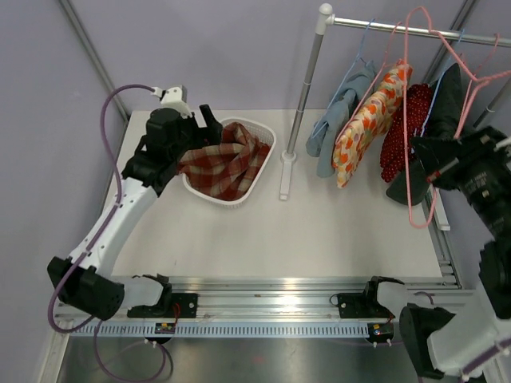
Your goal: Remove the skirt from the hanger
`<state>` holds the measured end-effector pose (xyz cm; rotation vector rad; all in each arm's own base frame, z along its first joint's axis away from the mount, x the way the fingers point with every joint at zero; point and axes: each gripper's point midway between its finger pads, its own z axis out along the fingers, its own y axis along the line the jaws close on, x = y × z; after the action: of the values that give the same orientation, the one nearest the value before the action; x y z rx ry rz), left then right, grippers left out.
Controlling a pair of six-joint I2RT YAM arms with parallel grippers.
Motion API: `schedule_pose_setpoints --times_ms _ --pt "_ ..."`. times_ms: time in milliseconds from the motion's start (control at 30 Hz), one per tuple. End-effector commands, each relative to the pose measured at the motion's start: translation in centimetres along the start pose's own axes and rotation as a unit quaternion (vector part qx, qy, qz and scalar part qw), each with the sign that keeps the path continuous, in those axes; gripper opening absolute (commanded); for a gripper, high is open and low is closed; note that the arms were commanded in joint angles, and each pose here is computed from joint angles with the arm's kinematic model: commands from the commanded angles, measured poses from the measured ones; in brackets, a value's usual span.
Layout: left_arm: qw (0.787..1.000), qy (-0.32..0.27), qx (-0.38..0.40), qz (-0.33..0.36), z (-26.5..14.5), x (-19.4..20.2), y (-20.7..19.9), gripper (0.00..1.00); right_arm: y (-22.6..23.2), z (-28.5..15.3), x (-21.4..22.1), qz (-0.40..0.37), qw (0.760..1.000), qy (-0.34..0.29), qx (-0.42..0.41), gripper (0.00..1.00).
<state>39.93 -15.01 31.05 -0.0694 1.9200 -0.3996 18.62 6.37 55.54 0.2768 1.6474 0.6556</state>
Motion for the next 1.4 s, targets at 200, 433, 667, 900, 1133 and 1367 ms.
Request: schedule_pose_setpoints --times_ms 200,433,667,900,1133,1367 --pt "1.000 -0.025 0.010 0.003 -6.4 -1.6 0.1 0.99 -7.1 -4.7 3.4 -0.018 0.982 -0.002 0.185 0.00" --pt "1.000 0.005 0.022 0.006 -10.9 0.9 0.7 0.99 -11.3 -0.8 7.0 0.002 0.975 0.051 0.216 0.00" --pt "0.998 0.043 -0.023 0.048 -14.4 6.7 4.7 0.99 -11.3 3.5 3.5 0.004 0.979 0.023 0.204 0.00" --pt "0.995 0.059 -0.048 0.062 -15.5 10.6 7.2 0.99 -10.9 7.9 0.9 -0.004 0.983 0.031 0.180 0.00" --pt "0.995 0.062 -0.046 0.066 -14.8 10.7 7.1 0.99 -13.1 14.2 0.6 0.008 0.983 0.061 0.174 0.00" --pt "0.995 0.068 -0.032 0.067 -14.8 11.0 6.7 0.99 -13.5 18.9 -0.6 -0.015 0.981 0.064 0.183 0.00"
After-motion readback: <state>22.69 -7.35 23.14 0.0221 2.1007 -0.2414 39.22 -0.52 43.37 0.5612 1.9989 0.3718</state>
